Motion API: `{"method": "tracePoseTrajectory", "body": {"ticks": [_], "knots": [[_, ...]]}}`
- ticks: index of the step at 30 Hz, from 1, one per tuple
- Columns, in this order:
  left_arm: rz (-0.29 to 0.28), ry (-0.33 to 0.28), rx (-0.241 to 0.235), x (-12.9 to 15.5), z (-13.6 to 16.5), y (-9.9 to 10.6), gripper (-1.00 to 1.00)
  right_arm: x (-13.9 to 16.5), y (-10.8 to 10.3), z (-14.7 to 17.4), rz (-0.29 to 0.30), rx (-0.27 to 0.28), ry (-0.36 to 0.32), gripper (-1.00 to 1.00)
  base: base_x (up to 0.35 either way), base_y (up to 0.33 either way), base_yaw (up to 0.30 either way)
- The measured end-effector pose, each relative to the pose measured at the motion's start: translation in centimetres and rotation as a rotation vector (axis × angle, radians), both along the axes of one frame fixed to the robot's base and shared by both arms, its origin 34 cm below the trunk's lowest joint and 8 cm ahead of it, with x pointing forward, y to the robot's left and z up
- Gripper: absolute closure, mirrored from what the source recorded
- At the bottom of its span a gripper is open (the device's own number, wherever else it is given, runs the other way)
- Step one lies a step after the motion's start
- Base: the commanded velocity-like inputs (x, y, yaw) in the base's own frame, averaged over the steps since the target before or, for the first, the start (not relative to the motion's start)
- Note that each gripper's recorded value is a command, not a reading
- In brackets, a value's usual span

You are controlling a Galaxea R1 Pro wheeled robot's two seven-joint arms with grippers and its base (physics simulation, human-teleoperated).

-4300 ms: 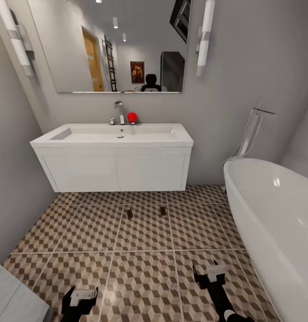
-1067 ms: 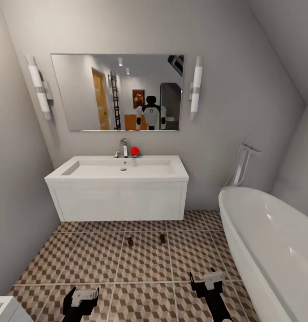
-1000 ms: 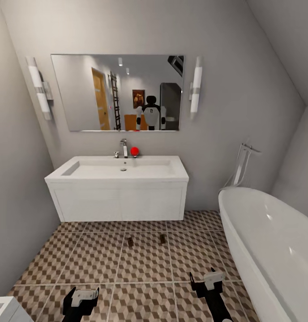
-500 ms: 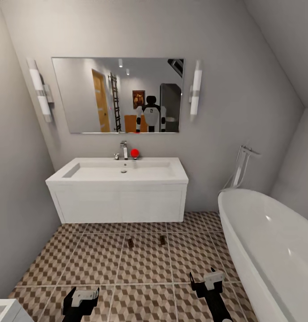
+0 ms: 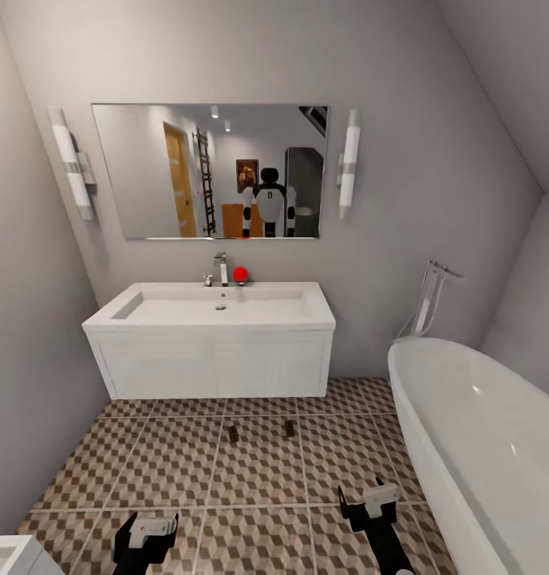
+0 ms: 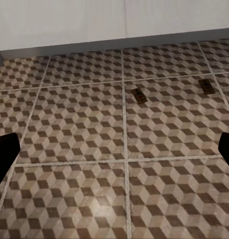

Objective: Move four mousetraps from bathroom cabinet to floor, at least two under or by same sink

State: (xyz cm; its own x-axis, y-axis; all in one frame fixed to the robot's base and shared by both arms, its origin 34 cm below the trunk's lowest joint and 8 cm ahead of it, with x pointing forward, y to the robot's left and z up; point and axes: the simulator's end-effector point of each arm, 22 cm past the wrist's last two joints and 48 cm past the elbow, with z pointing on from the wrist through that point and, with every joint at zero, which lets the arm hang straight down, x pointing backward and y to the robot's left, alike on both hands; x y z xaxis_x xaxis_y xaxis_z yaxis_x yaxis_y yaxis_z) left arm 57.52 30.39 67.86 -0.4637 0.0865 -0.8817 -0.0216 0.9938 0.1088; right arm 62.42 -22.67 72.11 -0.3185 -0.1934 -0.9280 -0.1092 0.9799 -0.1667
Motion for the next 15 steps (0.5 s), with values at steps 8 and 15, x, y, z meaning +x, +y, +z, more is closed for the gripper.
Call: {"method": "tracePoseTrajectory", "body": {"ticks": [8,15], "knots": [[0.0,0.002,0.0,-0.2,1.0,0.0,-1.0,-0.1,0.0,1.0,0.0,0.0,0.002,-1.0,0.0,0.0,0.0],[0.0,0.002,0.0,-0.3,1.9,0.0,-1.0,-0.3,0.0,1.9,0.0,0.0,0.003,-1.0,0.0,0.0,0.0]]}}
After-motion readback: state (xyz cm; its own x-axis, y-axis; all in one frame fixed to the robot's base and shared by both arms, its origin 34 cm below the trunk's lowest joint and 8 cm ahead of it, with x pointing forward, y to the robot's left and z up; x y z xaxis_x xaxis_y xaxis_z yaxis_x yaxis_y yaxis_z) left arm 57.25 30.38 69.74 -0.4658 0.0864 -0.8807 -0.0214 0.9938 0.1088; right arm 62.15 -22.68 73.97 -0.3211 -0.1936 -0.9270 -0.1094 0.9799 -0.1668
